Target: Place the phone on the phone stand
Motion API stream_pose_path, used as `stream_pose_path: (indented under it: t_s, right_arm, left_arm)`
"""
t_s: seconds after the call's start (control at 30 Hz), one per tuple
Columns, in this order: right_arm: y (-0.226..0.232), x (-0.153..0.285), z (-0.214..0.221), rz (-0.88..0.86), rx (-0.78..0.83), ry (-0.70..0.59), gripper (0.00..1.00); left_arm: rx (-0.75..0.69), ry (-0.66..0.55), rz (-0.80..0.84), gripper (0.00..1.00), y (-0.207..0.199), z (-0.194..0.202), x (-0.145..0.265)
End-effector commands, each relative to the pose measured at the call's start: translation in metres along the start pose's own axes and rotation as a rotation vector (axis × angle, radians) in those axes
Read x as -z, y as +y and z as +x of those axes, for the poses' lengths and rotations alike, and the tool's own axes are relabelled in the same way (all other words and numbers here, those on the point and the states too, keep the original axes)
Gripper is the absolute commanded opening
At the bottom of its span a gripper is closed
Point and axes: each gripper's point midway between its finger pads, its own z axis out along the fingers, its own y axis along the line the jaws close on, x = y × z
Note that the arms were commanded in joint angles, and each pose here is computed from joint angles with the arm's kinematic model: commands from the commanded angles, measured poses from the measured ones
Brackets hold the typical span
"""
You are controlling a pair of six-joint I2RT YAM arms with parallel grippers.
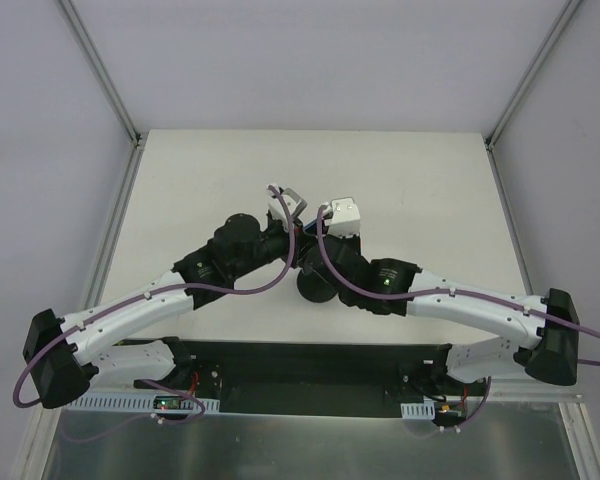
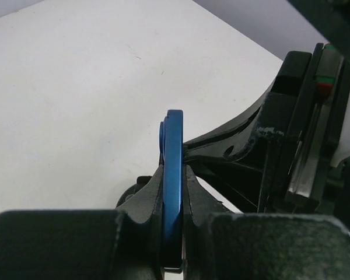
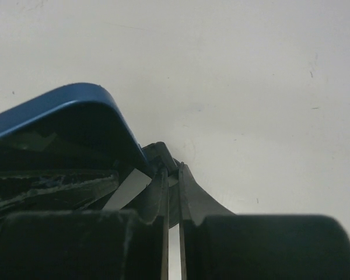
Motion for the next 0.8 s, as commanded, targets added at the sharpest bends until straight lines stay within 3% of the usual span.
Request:
stream_pose_path:
  t_s: [0.0,0.07,0.17,0.2,0.27,0.53,0.6,0.73,0.77]
  right_arm:
    - [0.002,0.041,-0.056,-0.008,-0.24,-0.136,0.0]
    - [0.008,0.046,-0.049,-0.05,-0.212,-0.123,0.03]
    - [0.006,0.054,-0.028,-0.131,-0.185,-0.085,0.36]
    - [0.007,0.065,-0.04,-0.212,-0.262,-0.128,0.41]
    - [0.012,0.066,-0.016,-0.311,-0.231,-0.121,0.49]
    - [-0.017,0.096,-0.029,-0.51,-0.145,-0.203,0.56]
    - [-0.009,0.105,-0.024,-0.634,-0.044,-0.188,0.58]
    - [-0.014,0.092,-0.032,-0.714,-0.04,-0.152,0.63]
    - [-0.002,0.103,-0.03,-0.831,-0.03,-0.122,0.68]
  left_arm:
    - [-0.084,0.0,-0.495,0.0,0.102,0.002,0.007]
    - [-0.082,0.008,-0.465,0.0,0.098,0.005,0.003]
    - [-0.088,0.024,-0.406,0.0,0.089,0.01,-0.005]
    - [-0.089,0.029,-0.405,0.0,0.089,0.011,-0.006]
    - [-0.091,0.064,-0.416,0.0,0.091,0.018,-0.006]
    - [-0.073,0.033,-0.264,0.0,0.066,0.018,-0.005]
    - [-0.077,0.023,-0.168,0.0,0.049,0.016,-0.008]
    - [-0.101,0.025,-0.049,0.0,0.029,0.013,-0.011]
    - [-0.106,0.027,-0.037,0.0,0.028,0.013,-0.011]
